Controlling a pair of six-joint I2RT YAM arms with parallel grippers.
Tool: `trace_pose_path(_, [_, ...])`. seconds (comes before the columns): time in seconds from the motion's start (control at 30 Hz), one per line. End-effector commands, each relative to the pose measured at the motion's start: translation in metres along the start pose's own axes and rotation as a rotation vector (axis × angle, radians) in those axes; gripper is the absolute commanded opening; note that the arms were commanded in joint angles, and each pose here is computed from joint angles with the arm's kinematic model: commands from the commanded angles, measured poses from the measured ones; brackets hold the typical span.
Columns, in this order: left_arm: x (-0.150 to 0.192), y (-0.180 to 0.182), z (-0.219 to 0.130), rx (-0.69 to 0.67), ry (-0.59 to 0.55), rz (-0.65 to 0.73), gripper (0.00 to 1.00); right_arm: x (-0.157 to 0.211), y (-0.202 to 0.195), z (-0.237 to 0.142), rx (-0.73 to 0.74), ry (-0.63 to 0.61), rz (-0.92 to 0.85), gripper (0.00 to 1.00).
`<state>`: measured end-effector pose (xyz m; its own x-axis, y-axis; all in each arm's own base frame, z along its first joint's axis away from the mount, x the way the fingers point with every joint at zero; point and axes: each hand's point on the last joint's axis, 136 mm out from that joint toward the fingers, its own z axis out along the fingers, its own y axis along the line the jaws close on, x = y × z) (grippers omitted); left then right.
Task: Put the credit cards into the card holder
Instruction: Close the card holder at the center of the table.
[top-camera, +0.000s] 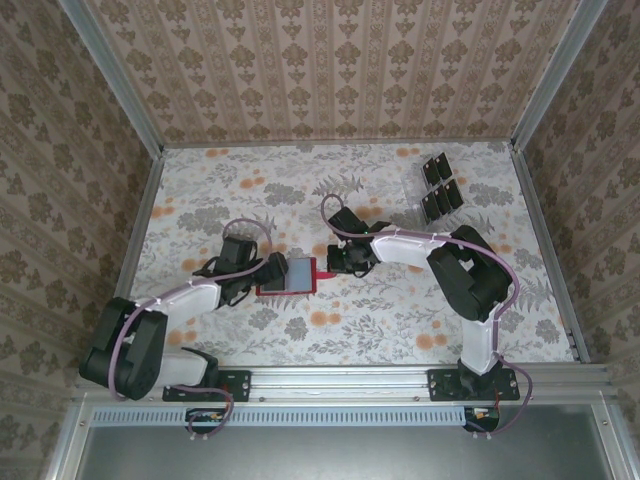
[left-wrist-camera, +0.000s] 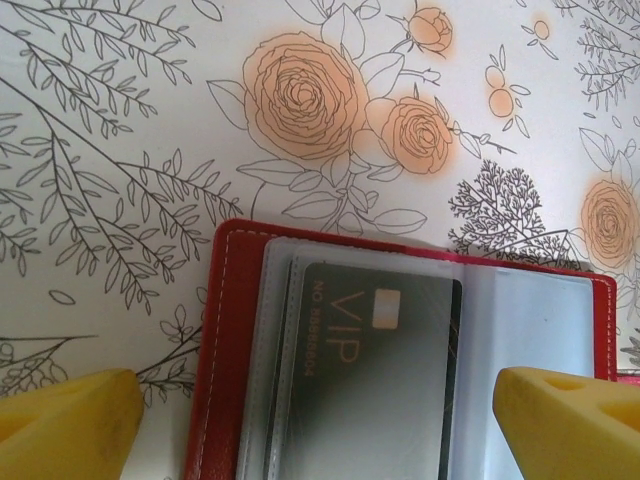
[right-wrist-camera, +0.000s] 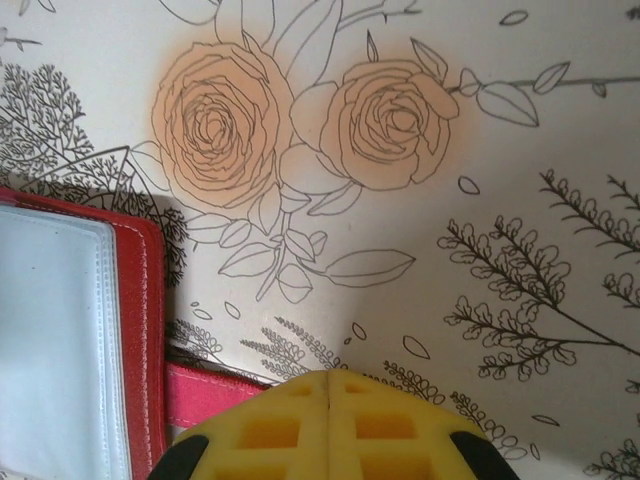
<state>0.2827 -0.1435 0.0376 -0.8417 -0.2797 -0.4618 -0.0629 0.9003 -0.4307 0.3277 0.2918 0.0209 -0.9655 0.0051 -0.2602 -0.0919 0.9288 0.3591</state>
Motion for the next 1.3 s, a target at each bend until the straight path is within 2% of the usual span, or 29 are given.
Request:
trace_pose_path(0.0, [-0.012, -0.016, 0.003, 0.047, -0.021, 0.033, 1.0, -0.003, 0.002, -0.005, -0.018, -0.013, 0.013, 0.03])
trace_pose_path(0.2, [-0.015, -0.027, 0.01, 0.069, -0.019, 0.047, 1.0, -0.001, 0.002, -0.002, -0.025, -0.005, 0.018, 0.02])
trace_pose_path(0.3, [-0.008, -0.043, 0.012, 0.099, -0.003, 0.084, 1.0, -0.001, 0.003, -0.001, -0.029, -0.004, 0.021, 0.02])
trace_pose_path(0.57, [-0.012, -0.071, -0.004, 0.171, -0.059, 0.095, 1.0, -0.001, 0.003, 0.005, -0.04, 0.004, 0.028, 0.0])
trace_pose_path(0.83, [-0.023, -0.117, -0.035, 0.286, -0.153, 0.124, 1.0, -0.003, -0.001, 0.009, -0.052, 0.005, 0.049, 0.0])
trace_pose_path(1.1, [-0.009, -0.164, -0.024, 0.392, -0.136, 0.134, 1.0, -0.013, -0.011, -0.002, -0.087, -0.028, 0.11, 0.0])
trace_pose_path(1.13, [-0.006, -0.168, -0.021, 0.397, -0.135, 0.137, 1.0, -0.016, -0.013, -0.006, -0.094, -0.038, 0.124, 0.02])
trace_pose_path(1.27, [0.006, -0.174, -0.011, 0.39, -0.123, 0.141, 1.0, -0.027, -0.025, -0.024, -0.11, -0.083, 0.167, 0.33])
